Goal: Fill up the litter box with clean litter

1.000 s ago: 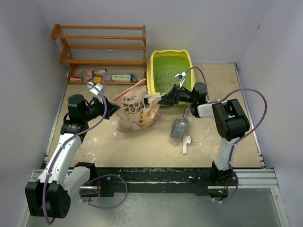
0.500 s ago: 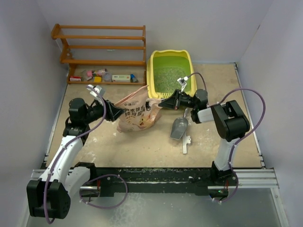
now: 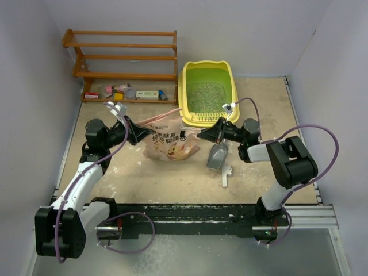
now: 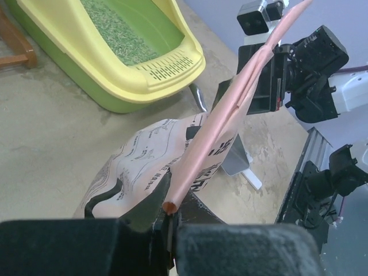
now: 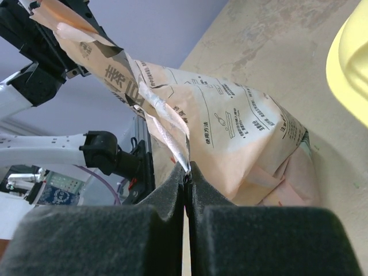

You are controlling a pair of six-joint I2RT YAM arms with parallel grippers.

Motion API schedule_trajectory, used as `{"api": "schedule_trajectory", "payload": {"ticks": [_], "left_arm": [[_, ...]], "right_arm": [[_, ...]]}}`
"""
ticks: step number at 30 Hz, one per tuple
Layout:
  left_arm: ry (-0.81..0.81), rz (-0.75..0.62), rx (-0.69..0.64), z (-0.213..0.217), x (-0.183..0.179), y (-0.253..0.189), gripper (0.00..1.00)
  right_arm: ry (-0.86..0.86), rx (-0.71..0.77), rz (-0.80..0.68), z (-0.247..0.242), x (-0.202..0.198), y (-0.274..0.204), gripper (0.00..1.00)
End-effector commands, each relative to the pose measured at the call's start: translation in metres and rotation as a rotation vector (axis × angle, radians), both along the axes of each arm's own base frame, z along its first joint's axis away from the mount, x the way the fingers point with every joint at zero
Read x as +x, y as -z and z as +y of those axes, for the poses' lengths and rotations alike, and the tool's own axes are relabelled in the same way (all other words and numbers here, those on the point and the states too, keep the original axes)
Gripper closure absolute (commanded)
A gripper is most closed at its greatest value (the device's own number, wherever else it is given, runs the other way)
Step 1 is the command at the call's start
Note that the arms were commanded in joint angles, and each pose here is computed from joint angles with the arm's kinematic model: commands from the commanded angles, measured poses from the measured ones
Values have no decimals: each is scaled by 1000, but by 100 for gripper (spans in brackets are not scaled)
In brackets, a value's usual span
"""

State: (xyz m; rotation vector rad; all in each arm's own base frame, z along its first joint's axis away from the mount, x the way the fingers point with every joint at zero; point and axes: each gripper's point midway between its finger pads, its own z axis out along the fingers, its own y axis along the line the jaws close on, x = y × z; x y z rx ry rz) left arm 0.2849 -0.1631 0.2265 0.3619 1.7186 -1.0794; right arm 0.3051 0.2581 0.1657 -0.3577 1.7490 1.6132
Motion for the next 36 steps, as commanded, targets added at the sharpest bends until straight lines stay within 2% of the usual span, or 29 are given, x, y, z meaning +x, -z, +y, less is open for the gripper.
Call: {"api": "schedule_trajectory", "payload": {"ticks": [1, 7, 12, 15, 20, 25, 27, 29, 32, 34, 36], "left_arm": [[25, -85, 55, 4, -4, -20, 100], [-1, 97, 201, 22, -5, 3, 100], [-25, 323, 302, 36, -3, 22, 100], [-56, 398, 309, 40, 4, 21, 100], [-12, 528, 370, 45, 1, 41, 100], [-36, 600, 358, 45, 7, 51, 100], [-74, 648, 397, 53, 9, 58, 98], [-107, 663, 438, 60, 13, 57, 84], [-182, 598, 469, 65, 23, 33, 71], [-204, 477, 448, 59, 30, 3, 68], [-219, 300, 431, 49, 32, -34, 65]], "right_arm": [[20, 26, -80, -8, -12, -19, 100], [30, 39, -79, -23, -35, -26, 100], [40, 51, -71, -28, -47, -37, 100], [47, 64, -50, -30, -52, -41, 100], [56, 68, 126, -29, -48, -28, 100], [52, 129, 246, -26, -41, -25, 100], [70, 138, 273, -26, -36, -25, 100], [85, 148, 286, -27, -33, -30, 100], [99, 122, 307, -27, -32, -31, 100], [111, 83, 296, -28, -30, -30, 100], [125, 37, 282, -29, -29, -31, 100]]}}
